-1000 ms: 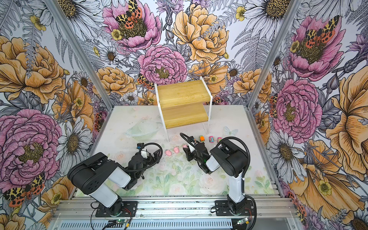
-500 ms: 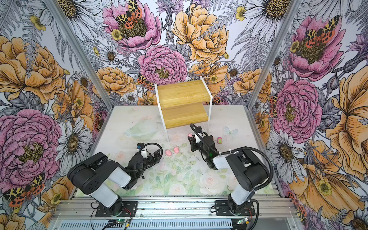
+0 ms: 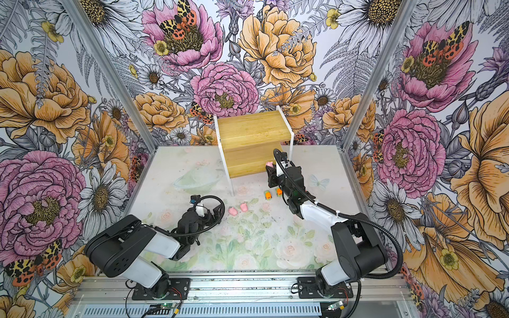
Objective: Place and organize the plastic toys onto the shelf
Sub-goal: 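Lift the pink pig with the right gripper and carry it to the shelf, then lower the pig onto the lower shelf board and open the right gripper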
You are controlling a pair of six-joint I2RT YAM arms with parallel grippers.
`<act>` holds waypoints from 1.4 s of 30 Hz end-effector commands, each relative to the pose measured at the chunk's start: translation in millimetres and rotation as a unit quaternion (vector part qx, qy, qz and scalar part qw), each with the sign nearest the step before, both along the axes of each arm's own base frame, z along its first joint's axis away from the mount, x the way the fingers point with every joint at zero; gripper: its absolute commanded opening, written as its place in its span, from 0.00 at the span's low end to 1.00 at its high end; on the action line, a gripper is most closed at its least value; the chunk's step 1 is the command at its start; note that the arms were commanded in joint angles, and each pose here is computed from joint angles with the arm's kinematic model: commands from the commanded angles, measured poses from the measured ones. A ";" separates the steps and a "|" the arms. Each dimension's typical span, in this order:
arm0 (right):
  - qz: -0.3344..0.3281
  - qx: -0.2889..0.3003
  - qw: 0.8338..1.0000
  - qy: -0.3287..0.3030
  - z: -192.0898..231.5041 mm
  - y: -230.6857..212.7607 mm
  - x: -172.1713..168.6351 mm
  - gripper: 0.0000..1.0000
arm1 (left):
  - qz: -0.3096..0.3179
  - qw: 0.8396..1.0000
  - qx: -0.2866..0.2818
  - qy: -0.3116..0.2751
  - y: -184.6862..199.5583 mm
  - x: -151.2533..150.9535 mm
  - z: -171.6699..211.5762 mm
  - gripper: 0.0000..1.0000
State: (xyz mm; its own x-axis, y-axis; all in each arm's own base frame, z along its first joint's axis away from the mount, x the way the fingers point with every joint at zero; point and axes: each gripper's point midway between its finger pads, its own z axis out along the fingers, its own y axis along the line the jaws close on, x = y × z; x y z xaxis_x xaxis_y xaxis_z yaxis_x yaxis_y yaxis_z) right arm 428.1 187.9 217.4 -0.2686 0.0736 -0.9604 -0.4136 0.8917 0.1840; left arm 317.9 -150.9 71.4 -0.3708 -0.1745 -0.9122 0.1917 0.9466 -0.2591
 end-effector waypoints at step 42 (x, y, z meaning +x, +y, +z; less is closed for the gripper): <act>-0.100 -0.013 0.994 0.051 -24.1 -37.1 45.0 0.29 | -0.001 1.000 0.013 0.002 2.5 1.8 2.5 0.99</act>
